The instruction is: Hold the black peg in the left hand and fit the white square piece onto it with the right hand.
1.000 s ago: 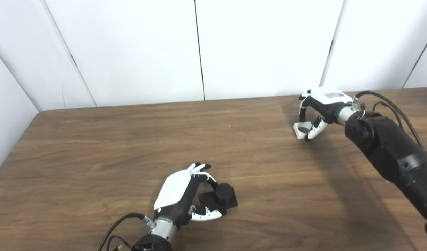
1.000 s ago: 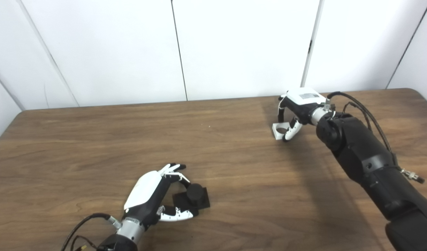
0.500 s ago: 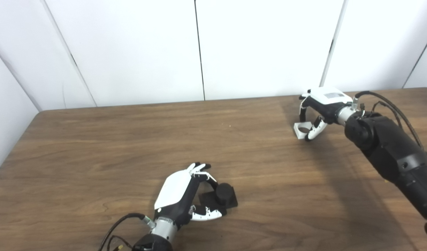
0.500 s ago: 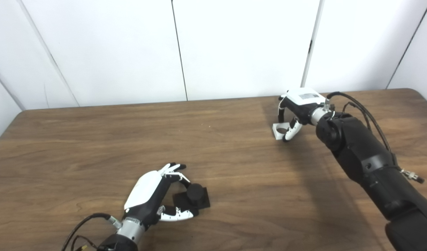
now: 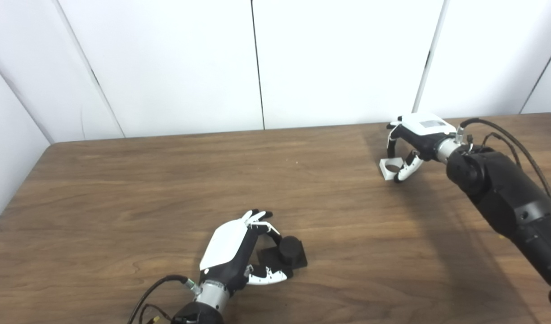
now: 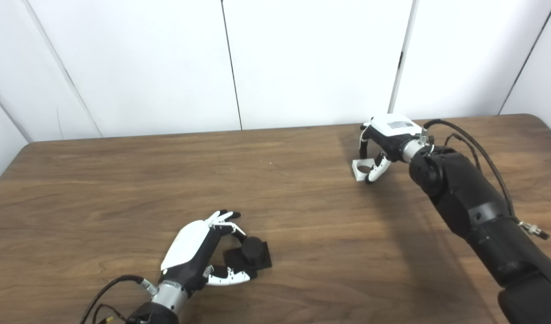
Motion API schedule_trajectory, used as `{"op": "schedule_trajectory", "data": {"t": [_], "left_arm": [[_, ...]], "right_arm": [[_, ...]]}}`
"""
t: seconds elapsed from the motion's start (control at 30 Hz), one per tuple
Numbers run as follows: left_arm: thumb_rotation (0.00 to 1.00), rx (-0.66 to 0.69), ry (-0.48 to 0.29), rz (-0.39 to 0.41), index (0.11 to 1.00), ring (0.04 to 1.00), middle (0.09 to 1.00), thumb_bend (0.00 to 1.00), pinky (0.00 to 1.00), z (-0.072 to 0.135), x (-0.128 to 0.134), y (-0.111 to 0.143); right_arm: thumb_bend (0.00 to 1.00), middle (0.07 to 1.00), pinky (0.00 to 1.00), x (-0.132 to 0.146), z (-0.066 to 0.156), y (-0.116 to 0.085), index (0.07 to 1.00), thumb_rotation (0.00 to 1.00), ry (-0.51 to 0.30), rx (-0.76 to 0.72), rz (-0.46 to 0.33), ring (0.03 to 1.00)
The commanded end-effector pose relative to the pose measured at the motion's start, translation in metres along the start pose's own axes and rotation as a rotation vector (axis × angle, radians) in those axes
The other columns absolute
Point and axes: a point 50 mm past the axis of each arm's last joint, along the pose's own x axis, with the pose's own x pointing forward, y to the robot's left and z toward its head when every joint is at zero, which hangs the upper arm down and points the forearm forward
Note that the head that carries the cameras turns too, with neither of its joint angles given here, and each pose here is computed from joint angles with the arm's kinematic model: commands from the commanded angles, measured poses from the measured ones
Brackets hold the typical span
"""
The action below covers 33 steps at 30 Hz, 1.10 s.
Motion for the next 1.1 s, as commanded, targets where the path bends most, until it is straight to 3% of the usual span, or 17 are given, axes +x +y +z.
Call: {"op": "schedule_trajectory", "data": {"t": [0.0,0.43,0.7,1.07], "left_arm": [[0.09,0.034,0.027,-0.072,0.494,0.974,0.908,0.51,0.95,-0.005,-0.001,-0.012],[0.09,0.031,0.027,-0.070,0.494,0.972,0.909,0.51,0.95,-0.005,0.001,-0.013],[0.09,0.037,0.022,-0.070,0.493,0.975,0.910,0.51,0.95,-0.006,0.003,-0.013],[0.09,0.021,0.022,-0.066,0.493,0.975,0.909,0.51,0.95,-0.004,0.005,-0.015]], "right_arm": [[0.52,0.923,1.00,-0.002,0.001,-0.027,0.493,0.14,-0.036,-0.005,-0.085,0.999],[0.52,0.931,1.00,-0.032,0.020,-0.049,0.494,0.14,-0.092,0.008,-0.157,1.000],[0.52,0.929,1.00,-0.068,0.053,-0.063,0.493,0.14,-0.204,-0.037,-0.211,1.000],[0.52,0.926,1.00,-0.115,0.101,-0.068,0.494,0.14,-0.371,-0.042,-0.219,1.000]]}}
